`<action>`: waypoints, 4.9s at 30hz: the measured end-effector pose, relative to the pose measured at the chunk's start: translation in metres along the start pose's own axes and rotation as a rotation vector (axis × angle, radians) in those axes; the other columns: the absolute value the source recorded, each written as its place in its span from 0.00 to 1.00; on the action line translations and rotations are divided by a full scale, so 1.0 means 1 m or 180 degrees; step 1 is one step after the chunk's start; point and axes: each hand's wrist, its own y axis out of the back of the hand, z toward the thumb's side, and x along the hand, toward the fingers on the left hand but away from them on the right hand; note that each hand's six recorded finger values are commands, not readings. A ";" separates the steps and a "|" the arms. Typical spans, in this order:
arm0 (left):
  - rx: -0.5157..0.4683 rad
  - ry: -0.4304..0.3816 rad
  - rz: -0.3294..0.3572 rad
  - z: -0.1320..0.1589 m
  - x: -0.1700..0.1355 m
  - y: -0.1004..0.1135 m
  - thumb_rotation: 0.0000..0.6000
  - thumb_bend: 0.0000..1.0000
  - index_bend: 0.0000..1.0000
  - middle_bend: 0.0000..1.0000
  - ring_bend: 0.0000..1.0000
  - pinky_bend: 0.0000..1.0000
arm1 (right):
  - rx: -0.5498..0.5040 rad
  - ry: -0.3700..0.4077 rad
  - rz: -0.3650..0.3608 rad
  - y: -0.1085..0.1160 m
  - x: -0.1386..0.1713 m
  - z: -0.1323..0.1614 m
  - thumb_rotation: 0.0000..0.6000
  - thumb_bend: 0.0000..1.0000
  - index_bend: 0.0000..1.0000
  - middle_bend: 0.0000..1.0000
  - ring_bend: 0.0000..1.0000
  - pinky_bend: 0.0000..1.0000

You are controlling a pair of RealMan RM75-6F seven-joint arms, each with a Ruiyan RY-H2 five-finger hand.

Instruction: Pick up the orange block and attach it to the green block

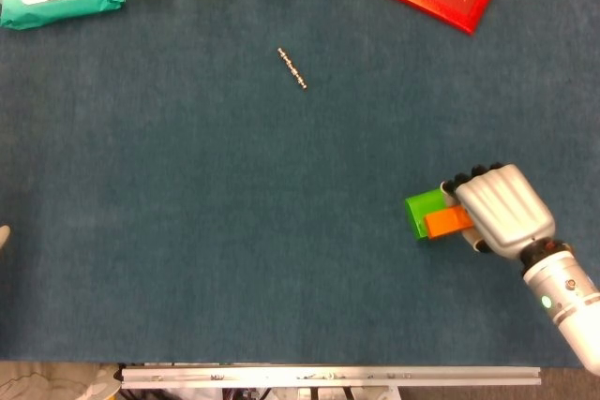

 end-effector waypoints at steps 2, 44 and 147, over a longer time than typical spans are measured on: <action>0.0000 0.0005 0.0001 0.000 0.000 0.000 1.00 0.17 0.17 0.19 0.18 0.13 | 0.0013 -0.0004 0.0012 0.000 -0.001 0.000 1.00 0.33 0.63 0.50 0.42 0.47; -0.0017 0.0029 0.0010 -0.004 -0.002 -0.001 1.00 0.17 0.17 0.19 0.18 0.13 | 0.0308 0.0006 0.0116 -0.003 -0.008 0.005 1.00 0.33 0.63 0.50 0.42 0.47; -0.0052 0.0063 -0.0063 -0.009 -0.002 -0.010 1.00 0.17 0.17 0.19 0.18 0.13 | 0.0738 -0.0084 -0.0025 -0.019 -0.005 0.013 1.00 0.33 0.64 0.50 0.44 0.47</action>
